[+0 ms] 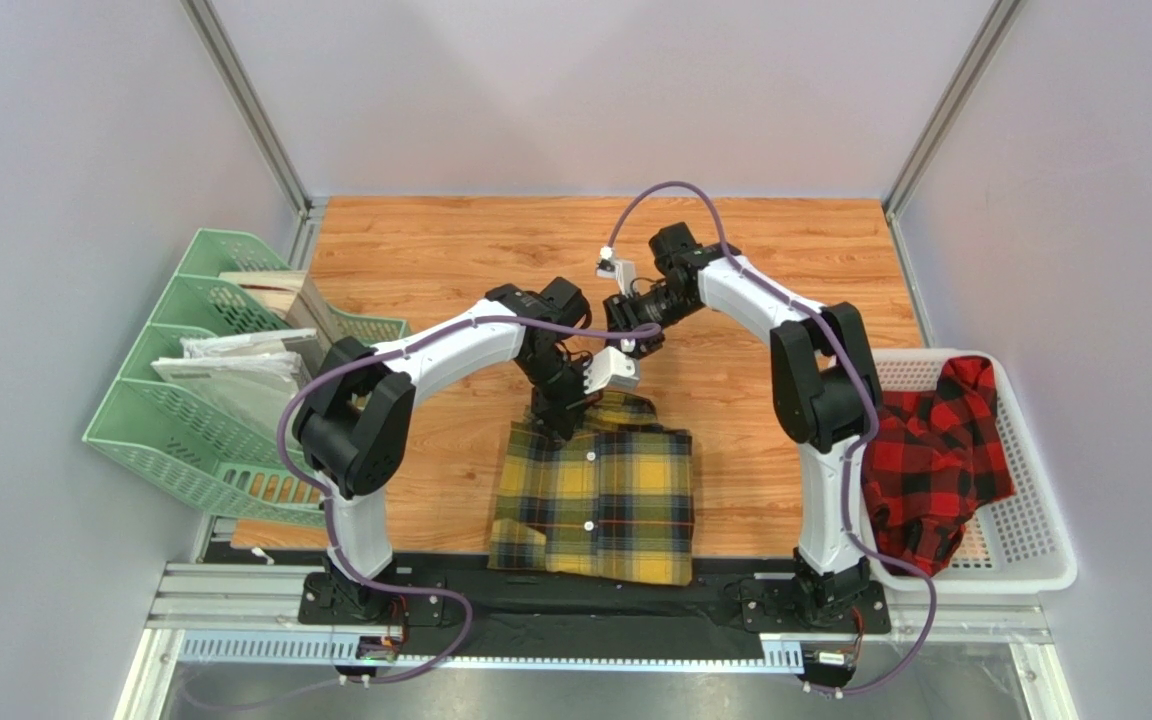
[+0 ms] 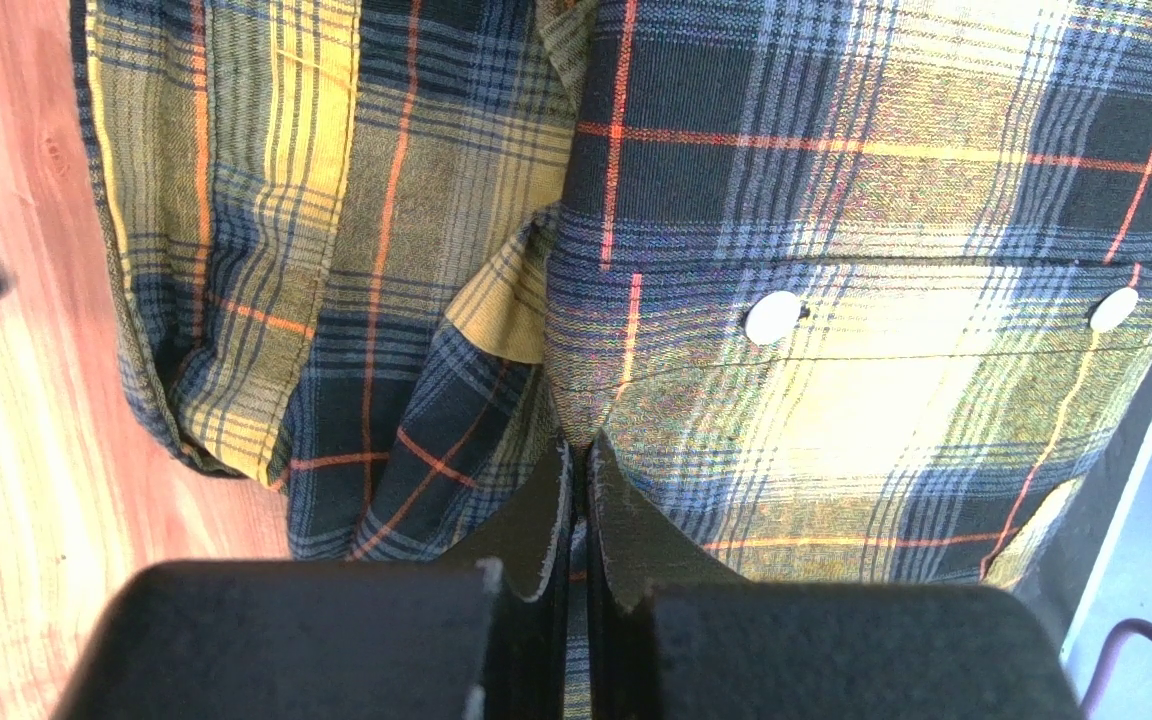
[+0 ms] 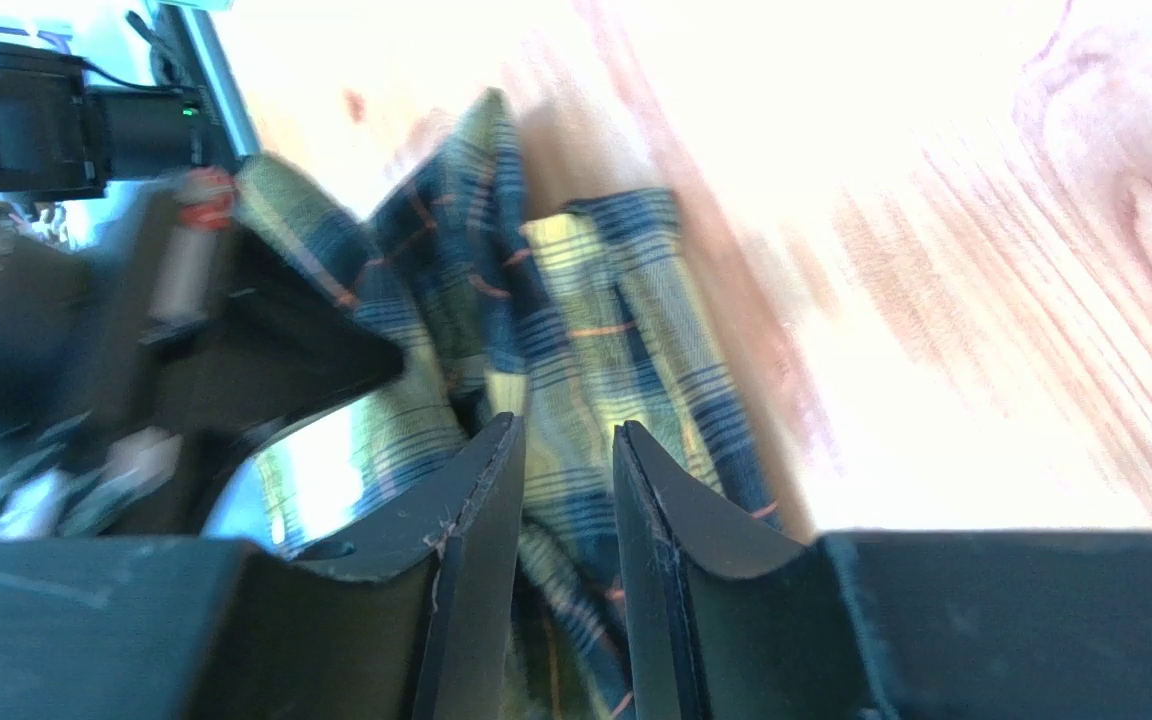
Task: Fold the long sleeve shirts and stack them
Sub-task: Fold the shirt
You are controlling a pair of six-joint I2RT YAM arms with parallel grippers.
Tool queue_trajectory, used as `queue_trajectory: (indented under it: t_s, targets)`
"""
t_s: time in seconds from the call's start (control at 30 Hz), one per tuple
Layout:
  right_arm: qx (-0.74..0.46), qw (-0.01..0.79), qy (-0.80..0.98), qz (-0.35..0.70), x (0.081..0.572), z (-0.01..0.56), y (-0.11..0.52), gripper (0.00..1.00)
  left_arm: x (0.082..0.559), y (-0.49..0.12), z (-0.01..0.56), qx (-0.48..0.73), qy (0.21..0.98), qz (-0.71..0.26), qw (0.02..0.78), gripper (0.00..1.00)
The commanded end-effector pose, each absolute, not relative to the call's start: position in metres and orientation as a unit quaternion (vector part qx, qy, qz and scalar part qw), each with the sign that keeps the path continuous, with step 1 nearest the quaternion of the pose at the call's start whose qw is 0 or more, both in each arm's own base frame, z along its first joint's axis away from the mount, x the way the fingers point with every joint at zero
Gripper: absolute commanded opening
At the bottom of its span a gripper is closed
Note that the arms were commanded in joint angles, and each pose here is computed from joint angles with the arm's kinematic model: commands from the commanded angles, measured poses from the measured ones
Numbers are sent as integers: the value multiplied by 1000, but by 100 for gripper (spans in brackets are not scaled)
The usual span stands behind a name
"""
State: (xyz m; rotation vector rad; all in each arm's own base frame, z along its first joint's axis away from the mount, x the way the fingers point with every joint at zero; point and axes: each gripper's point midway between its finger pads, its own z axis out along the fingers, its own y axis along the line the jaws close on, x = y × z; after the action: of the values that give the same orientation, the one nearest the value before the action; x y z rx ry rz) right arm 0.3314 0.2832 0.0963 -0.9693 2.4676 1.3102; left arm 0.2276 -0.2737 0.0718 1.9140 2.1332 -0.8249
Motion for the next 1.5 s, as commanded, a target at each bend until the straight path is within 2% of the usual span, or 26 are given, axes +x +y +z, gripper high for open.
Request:
queue_trajectory:
  t_s: [0.0,0.53,1.03,1.27,1.33,1.37,1.43,1.47]
  targets:
    - [-320,66,835,442,334,69,290,34,240,-284,90,639,709,-274,114,0]
    - [-312,12,843,438,309,24,280,31,277,-297,107,647,707,-235,161,0]
    - [-324,25,840,436,313,30,281,31,323,-287,88,631,734,-183,172,0]
    - [-331,49,838,430,331,41,280,33,331,-285,70,623,741,-170,182,1]
    - [-331,67,840,426,344,52,278,35,337,-283,72,614,748,-168,190,8]
    - [-333,73,841,420,348,55,275,36,339,-286,78,611,746,-179,196,18]
    - [-330,88,844,414,360,70,265,40,340,-278,89,595,755,-194,196,26]
    - [-332,93,845,408,364,74,259,43,336,-282,101,591,747,-229,200,34]
